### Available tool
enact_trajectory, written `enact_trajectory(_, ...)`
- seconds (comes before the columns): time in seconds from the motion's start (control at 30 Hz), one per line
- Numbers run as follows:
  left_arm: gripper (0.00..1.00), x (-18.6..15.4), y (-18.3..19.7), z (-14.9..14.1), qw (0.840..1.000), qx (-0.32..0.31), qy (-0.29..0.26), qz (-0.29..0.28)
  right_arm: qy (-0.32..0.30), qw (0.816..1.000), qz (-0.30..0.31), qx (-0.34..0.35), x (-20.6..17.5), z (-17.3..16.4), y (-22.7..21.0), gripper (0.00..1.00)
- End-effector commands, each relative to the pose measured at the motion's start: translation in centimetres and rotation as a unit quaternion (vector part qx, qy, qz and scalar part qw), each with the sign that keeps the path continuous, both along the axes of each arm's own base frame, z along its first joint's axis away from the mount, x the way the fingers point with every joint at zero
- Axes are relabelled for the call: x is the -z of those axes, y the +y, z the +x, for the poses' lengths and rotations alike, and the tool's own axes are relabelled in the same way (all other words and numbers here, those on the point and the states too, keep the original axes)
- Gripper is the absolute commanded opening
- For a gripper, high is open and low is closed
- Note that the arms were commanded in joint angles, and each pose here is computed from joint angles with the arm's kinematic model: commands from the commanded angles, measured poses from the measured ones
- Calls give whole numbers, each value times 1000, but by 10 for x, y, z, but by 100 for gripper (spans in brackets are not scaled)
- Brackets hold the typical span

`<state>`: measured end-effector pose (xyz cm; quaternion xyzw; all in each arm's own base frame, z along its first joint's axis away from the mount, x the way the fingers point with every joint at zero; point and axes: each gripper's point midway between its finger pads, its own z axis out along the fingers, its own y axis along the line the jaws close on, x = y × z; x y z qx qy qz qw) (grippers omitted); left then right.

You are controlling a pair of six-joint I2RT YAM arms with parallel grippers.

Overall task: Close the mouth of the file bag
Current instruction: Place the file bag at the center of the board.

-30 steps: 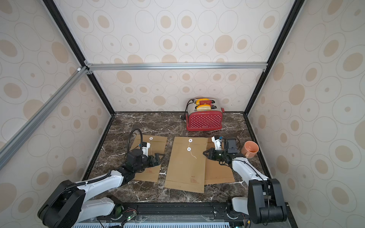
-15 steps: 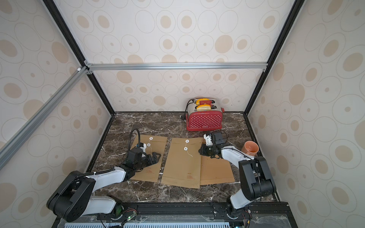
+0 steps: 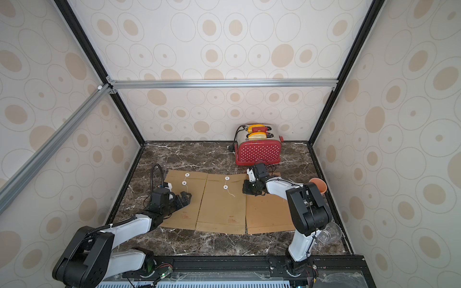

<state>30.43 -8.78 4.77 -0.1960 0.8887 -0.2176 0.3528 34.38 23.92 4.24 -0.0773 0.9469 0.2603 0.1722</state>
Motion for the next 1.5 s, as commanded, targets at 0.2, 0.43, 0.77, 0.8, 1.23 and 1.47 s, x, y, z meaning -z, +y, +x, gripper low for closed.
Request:
enact_trajectory(0.2,99,-11,34,-4,999,-38,1,23,-6,1000,10,-9,-3,6,34,0)
enact_trajectory(0.43,99,-29,26,-2,999,-22,-32,-6,-21,999,-20,-16,-7,10,31,0)
enact_trajectory(0.77,99,-61,4,-2,995,14,-68,-70,-43,999,-8,-25,-35,14,23,31)
enact_trajectory(0.8,99,-64,3,-1,995,15,-72,-74,-46,999,-13,-23,-38,14,20,32)
enact_trajectory(1.23,99,-107,-71,-6,974,123,-103,-159,-69,997,-10,18,-59,-14,-41,38)
enact_trajectory(1.47,99,-127,-144,-17,957,197,-113,-179,-31,997,-39,59,-28,-68,-79,42)
